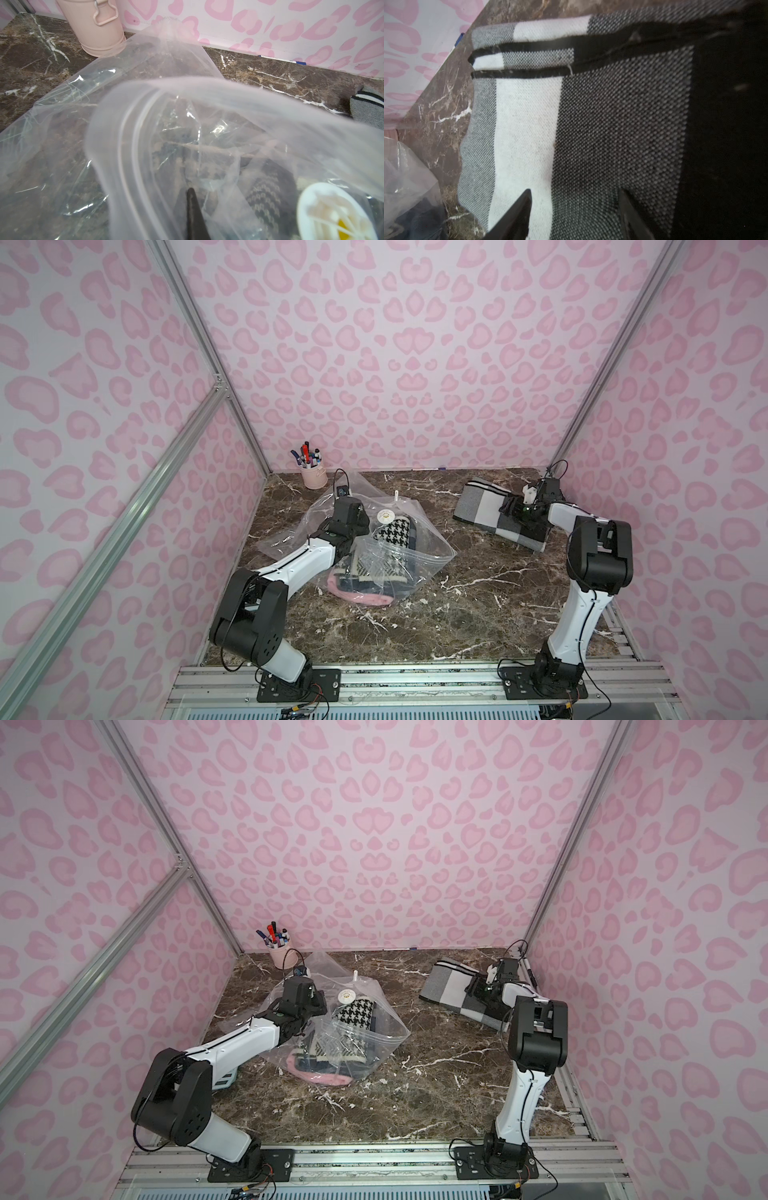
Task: Take the blanket out of the vacuum bag
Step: Place the blanket at the corner of the board.
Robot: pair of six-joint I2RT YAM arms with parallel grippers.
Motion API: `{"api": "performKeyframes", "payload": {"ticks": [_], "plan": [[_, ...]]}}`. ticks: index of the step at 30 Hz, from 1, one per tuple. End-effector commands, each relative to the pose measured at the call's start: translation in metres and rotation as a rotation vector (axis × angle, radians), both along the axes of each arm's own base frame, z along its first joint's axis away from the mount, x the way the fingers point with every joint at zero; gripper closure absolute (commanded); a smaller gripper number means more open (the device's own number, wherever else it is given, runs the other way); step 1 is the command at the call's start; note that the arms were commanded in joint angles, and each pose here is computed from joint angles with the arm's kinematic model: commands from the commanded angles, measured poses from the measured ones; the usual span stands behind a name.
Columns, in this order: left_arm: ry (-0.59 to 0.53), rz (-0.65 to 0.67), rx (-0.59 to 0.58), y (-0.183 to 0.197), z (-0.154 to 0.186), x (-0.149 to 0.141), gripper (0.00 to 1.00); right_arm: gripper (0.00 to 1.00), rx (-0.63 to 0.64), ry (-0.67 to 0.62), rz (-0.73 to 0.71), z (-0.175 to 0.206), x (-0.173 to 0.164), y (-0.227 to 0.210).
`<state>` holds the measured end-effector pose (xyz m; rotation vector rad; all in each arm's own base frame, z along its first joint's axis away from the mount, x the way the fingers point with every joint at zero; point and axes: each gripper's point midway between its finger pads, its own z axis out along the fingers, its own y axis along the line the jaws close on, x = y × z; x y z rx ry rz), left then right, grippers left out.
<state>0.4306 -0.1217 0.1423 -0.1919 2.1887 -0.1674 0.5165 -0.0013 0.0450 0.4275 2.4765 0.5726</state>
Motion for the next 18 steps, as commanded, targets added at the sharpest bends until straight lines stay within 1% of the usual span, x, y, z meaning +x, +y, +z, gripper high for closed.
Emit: {"api": "performKeyframes", "payload": {"ticks": [1, 7, 11, 15, 18], "plan": [[0.0, -0.009, -0.005, -0.002, 0.001, 0.0, 0.96, 0.34, -0.006, 0.07, 0.009, -0.021, -0.008, 0.0], [0.003, -0.009, -0.006, -0.001, 0.002, -0.003, 0.96, 0.34, 0.017, 0.046, 0.025, -0.021, 0.005, 0.003], [0.003, -0.009, -0.004, -0.001, 0.003, -0.004, 0.96, 0.36, 0.025, 0.027, 0.034, -0.015, 0.015, 0.004], [-0.001, -0.024, -0.008, -0.004, 0.005, -0.001, 0.96, 0.36, 0.024, -0.015, 0.036, -0.001, 0.02, 0.005], [0.003, -0.053, -0.005, -0.009, 0.008, 0.001, 0.96, 0.37, 0.029, -0.06, 0.037, 0.022, 0.018, 0.007]]}}
